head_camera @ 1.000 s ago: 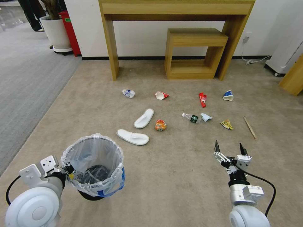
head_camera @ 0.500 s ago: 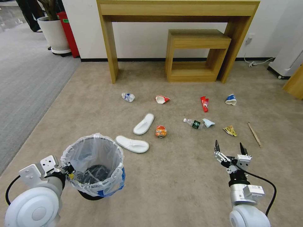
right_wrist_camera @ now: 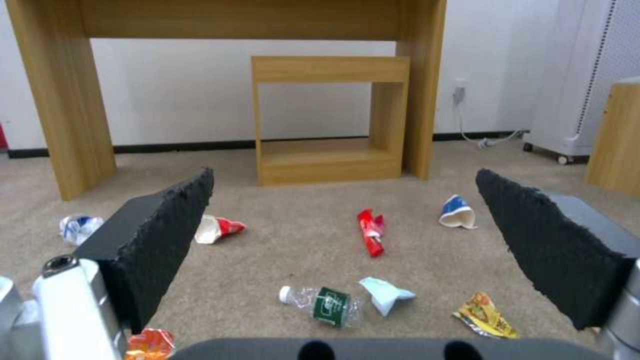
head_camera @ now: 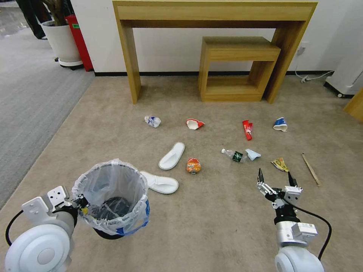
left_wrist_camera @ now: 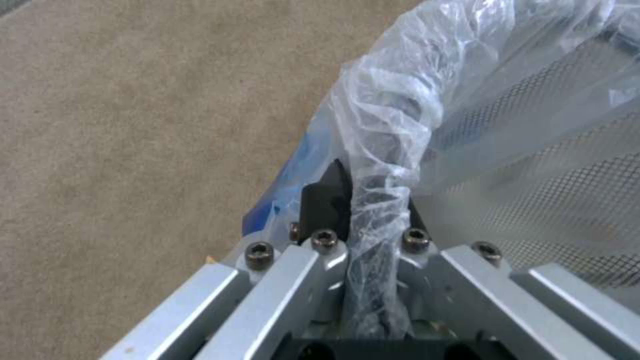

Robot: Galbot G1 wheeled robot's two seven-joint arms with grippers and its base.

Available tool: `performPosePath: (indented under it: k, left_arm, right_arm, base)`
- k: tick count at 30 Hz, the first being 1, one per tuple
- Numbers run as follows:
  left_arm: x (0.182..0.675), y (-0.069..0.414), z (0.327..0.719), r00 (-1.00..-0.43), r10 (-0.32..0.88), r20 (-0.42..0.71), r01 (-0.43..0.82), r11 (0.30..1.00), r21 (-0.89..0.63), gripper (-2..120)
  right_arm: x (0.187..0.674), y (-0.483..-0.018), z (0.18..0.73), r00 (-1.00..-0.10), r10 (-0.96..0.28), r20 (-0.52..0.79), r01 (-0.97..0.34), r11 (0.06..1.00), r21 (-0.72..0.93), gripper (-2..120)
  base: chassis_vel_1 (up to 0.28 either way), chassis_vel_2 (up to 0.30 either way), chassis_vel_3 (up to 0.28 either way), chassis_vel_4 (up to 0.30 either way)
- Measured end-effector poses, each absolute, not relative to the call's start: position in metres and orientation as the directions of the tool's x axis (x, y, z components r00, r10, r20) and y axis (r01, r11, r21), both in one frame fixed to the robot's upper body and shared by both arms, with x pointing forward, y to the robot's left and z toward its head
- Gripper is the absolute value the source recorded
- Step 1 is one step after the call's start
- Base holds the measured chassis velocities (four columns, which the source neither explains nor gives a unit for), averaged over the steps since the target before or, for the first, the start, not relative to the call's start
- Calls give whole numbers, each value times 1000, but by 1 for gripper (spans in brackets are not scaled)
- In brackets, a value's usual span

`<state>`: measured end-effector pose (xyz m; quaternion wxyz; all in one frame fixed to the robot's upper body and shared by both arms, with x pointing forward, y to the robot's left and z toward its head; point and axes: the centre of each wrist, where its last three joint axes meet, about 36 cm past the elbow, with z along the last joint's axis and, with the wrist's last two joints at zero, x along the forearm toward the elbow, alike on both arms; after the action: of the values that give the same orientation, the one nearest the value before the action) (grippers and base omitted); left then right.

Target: Pick up the trash bin and place the garbage on the floor into it.

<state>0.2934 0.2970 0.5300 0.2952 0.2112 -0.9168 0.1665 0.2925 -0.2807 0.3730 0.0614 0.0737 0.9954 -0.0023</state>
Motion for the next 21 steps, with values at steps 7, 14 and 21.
performPosePath:
  k: [7,14,21]
  left_arm:
    - [294,297,529,-735,-289,613,-488,854,-182,1]
    - [294,296,528,-735,-289,614,-490,852,-185,1]
    - [295,297,528,-735,-289,614,-491,851,-186,1]
  right_arm:
    - [293,-281,371,-982,148,-120,148,989,7,100]
    - [295,-280,369,-981,149,-121,149,989,8,99]
    - [296,-280,367,-981,150,-126,150,989,9,99]
  base:
    - [0,0,0,0]
    - [0,0,0,0]
    - [0,0,0,0]
